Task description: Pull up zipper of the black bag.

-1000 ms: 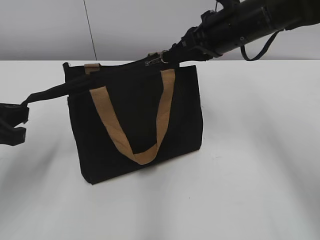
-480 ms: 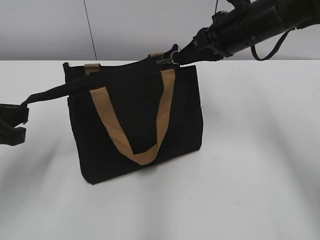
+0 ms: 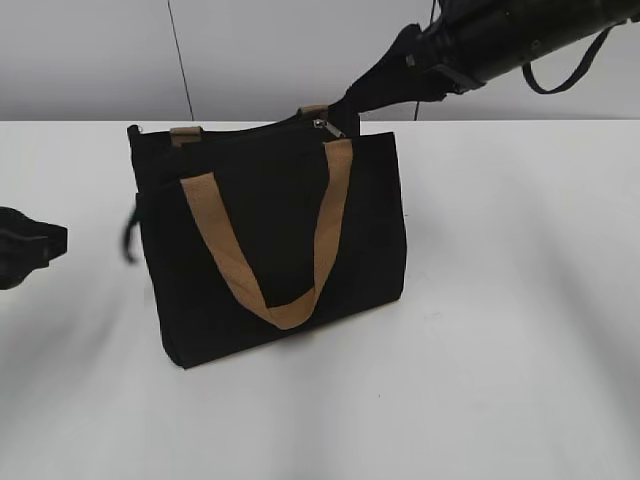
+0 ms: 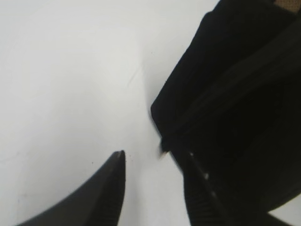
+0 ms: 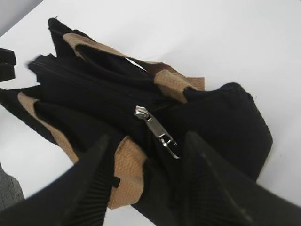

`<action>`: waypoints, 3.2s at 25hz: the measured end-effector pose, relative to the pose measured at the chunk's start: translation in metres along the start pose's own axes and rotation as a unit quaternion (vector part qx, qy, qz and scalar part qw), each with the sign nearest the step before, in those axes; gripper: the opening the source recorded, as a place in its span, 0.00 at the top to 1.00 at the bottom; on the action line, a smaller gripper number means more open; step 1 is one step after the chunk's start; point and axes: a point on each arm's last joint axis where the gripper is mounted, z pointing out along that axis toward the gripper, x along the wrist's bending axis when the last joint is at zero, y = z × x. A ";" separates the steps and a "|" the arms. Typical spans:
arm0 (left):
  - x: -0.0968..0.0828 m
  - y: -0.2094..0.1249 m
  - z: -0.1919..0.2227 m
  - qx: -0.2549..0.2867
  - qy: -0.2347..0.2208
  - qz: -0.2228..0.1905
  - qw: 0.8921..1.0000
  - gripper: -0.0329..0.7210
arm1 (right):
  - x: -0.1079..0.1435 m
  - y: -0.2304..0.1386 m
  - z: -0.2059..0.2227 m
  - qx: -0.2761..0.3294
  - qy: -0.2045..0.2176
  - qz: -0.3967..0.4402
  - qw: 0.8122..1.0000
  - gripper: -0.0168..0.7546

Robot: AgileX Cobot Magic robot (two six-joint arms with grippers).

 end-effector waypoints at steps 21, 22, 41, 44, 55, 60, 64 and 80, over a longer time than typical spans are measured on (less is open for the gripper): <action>-0.012 0.020 -0.067 0.117 -0.058 -0.020 0.991 0.39 | 0.063 -0.046 -0.071 0.060 -0.032 -0.010 0.998 0.46; -0.012 0.019 -0.073 0.114 -0.059 -0.017 0.992 0.39 | 0.068 -0.051 -0.076 0.061 -0.036 -0.010 0.997 0.46; -0.004 -0.010 -0.165 0.053 -0.023 -0.013 0.998 0.39 | 0.163 -0.144 -0.200 -0.010 -0.219 -0.006 0.976 0.46; -0.003 -0.015 -0.177 0.019 -0.022 -0.011 1.000 0.39 | 0.176 -0.159 -0.220 -0.033 -0.254 -0.013 0.967 0.46; 0.001 -0.043 -0.208 -0.065 -0.012 0.008 0.998 0.39 | 0.207 -0.213 -0.258 -0.108 -0.325 -0.010 0.939 0.46; 0.003 -0.054 -0.205 -0.045 -0.003 0.013 0.999 0.40 | 0.199 -0.243 -0.244 -0.099 -0.333 0.027 0.937 0.46; 0.003 -0.055 -0.205 -0.043 -0.003 0.013 0.999 0.42 | 0.193 -0.259 -0.234 -0.099 -0.333 0.032 0.937 0.46; -0.001 -0.055 -0.205 -0.042 -0.022 0.040 0.998 0.43 | 0.192 -0.258 -0.233 -0.105 -0.333 0.031 0.936 0.47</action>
